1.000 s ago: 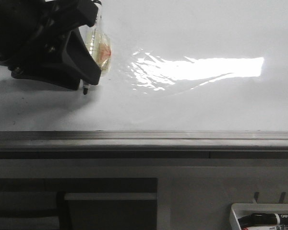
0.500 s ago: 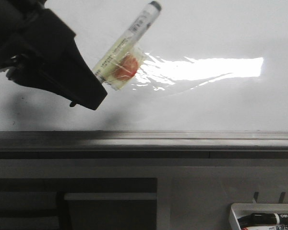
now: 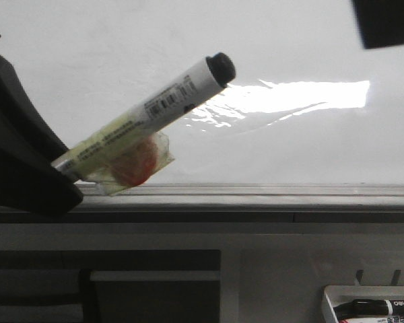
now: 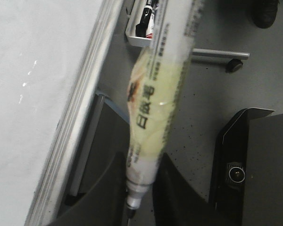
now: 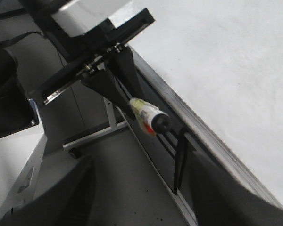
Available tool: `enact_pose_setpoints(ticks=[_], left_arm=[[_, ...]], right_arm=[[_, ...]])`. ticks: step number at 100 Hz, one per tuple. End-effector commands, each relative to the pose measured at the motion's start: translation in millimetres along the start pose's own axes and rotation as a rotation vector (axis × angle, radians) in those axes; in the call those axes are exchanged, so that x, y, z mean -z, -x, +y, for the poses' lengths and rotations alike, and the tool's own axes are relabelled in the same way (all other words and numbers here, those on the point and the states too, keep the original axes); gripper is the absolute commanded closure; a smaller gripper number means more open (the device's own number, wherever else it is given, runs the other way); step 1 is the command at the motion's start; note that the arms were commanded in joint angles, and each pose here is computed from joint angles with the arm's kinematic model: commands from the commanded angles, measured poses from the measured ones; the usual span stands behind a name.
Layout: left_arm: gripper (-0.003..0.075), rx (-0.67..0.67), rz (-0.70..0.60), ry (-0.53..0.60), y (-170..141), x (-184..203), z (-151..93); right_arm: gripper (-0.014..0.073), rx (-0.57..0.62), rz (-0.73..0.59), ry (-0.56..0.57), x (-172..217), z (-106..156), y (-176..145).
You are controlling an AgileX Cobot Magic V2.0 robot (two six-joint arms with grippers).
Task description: Write number 5 on whiteboard
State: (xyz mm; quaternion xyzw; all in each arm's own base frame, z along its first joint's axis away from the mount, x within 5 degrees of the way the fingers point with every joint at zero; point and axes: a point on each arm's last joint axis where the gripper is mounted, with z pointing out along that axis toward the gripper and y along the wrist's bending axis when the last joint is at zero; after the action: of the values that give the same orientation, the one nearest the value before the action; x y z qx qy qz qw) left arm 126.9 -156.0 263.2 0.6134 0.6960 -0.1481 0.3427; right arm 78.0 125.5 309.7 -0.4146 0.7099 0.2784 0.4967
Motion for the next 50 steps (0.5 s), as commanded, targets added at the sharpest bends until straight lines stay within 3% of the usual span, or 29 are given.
enact_pose_setpoints(ticks=[1, 50], left_arm=[[0.0741, -0.037, -0.088, 0.066, 12, 12, 3], [0.0741, -0.054, -0.111, 0.072, 13, 16, 2]], right_arm=[[0.0207, 0.045, -0.097, -0.004, -8, 0, 24], [0.0208, 0.061, -0.055, 0.021, -51, 6, 36]])
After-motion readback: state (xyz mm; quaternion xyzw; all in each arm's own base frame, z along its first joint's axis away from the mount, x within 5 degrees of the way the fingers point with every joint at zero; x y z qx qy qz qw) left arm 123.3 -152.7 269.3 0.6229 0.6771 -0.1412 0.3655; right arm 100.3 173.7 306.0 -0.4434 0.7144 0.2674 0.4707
